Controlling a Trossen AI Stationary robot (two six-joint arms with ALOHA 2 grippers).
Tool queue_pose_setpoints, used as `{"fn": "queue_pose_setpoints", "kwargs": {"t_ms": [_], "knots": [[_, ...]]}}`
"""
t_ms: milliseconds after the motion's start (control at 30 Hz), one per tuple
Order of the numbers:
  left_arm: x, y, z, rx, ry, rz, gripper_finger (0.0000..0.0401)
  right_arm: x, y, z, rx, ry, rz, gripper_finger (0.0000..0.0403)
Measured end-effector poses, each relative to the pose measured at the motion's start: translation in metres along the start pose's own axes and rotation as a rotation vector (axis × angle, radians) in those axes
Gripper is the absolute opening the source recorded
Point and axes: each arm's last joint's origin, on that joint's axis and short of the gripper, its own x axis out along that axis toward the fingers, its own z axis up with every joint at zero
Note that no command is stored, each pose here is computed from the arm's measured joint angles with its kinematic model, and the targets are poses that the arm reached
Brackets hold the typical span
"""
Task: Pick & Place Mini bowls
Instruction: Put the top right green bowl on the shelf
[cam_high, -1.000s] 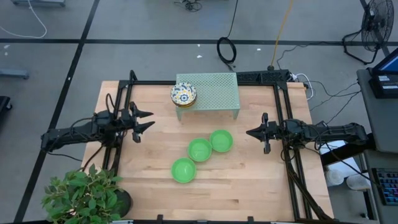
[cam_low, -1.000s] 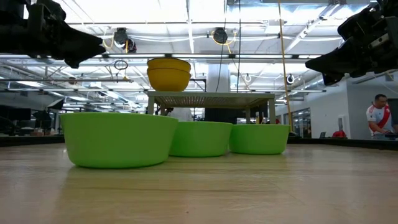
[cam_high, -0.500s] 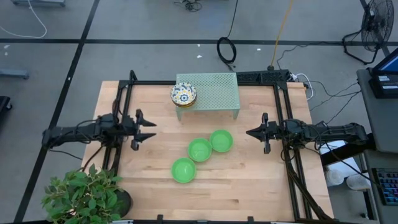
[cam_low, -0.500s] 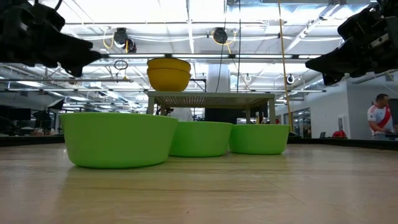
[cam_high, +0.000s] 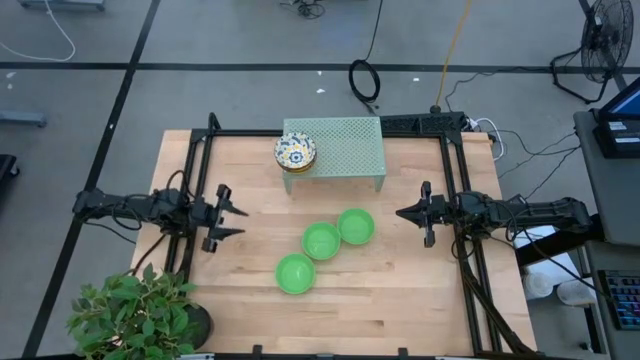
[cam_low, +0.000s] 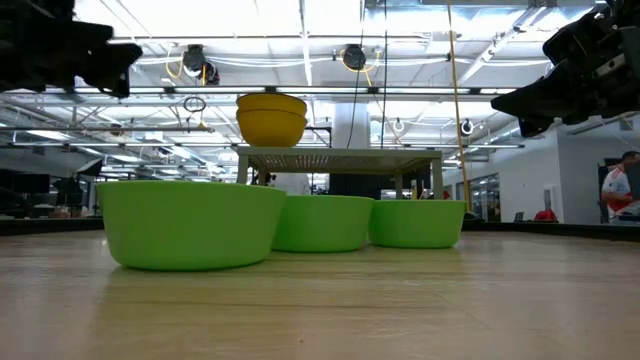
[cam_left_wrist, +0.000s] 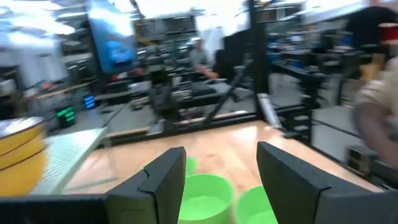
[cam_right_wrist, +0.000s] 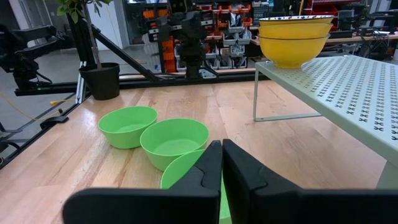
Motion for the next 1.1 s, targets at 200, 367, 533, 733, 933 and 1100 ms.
{"fn": "queue_pose_setpoints", "kwargs": {"t_ms": [200, 367, 533, 733, 933, 1100], "knots": [[-0.001, 0.005, -0.003, -0.071, 0.039, 0.184, 0.0202, 0.000, 0.000, 0.000, 0.000, 0.000, 0.000, 0.0000], [-0.001, 0.007, -0.006, -0.099, 0.076, 0.259, 0.0203, 0.000, 0.000, 0.000, 0.000, 0.000, 0.000, 0.0000], [-0.002, 0.007, -0.010, -0.117, 0.113, 0.303, 0.0202, 0.000, 0.000, 0.000, 0.000, 0.000, 0.000, 0.0000], [-0.002, 0.006, -0.016, -0.121, 0.168, 0.276, 0.0202, 0.000, 0.000, 0.000, 0.000, 0.000, 0.000, 0.0000], [-0.002, 0.006, -0.016, -0.117, 0.169, 0.278, 0.0203, 0.000, 0.000, 0.000, 0.000, 0.000, 0.000, 0.0000], [-0.002, 0.007, -0.016, -0.116, 0.173, 0.286, 0.0202, 0.000, 0.000, 0.000, 0.000, 0.000, 0.000, 0.0000]]}}
